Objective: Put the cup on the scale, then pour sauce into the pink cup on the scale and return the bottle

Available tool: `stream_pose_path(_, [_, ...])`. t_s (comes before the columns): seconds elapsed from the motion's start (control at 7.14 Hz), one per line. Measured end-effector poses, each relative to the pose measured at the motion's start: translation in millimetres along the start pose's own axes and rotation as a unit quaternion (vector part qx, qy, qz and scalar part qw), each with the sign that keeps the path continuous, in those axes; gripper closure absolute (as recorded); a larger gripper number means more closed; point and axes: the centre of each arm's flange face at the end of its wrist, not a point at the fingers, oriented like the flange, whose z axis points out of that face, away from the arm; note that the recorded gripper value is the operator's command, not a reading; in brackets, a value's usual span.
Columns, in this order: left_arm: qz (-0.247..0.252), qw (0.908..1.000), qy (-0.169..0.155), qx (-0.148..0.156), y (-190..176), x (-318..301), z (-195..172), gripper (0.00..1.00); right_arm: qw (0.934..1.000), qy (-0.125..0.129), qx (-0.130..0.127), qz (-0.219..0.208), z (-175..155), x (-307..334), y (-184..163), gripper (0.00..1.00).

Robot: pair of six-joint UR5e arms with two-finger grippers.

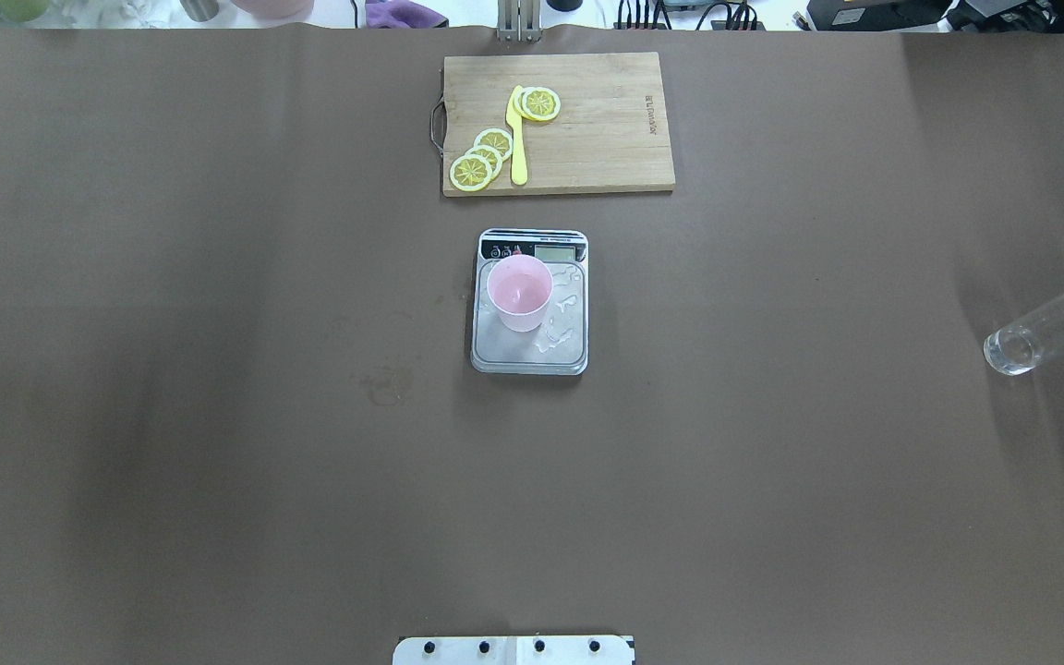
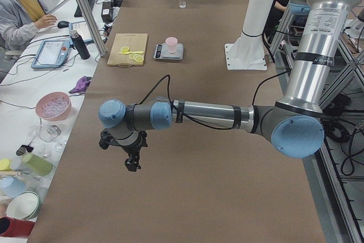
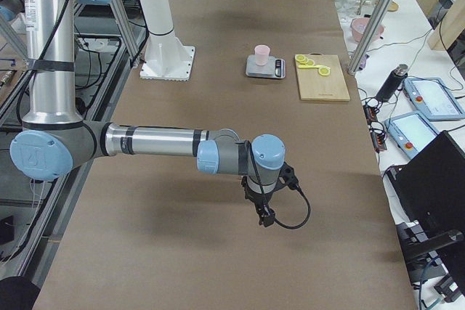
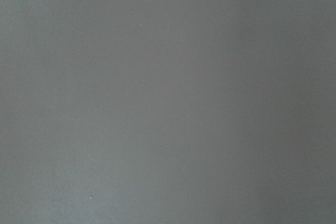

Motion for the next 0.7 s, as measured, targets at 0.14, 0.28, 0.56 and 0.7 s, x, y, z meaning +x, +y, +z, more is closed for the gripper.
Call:
stream_pose_path(0.14, [0.001, 1.0000, -0.001, 0.002, 4, -3, 3, 0.02, 1.0000, -0.001, -0.001, 0.000, 1, -3, 8, 0.00])
stream_pose_path(0.28, [0.002, 1.0000, -0.002, 0.005, 8, -4, 2, 0.02, 1.0000, -0.001, -0.004, 0.002, 4, -4, 14, 0.00])
stream_pose_path(0.56, [0.007, 0.9997, -0.006, 0.024, 18, -1, -15, 0.02, 1.0000, -0.002, -0.008, 0.004, 8, -3, 20, 0.00])
stream_pose_path(0.7, [0.009, 0.9996, -0.006, 0.027, 21, 0, -16, 0.02, 1.0000, -0.001, -0.007, 0.003, 7, -4, 19, 0.00])
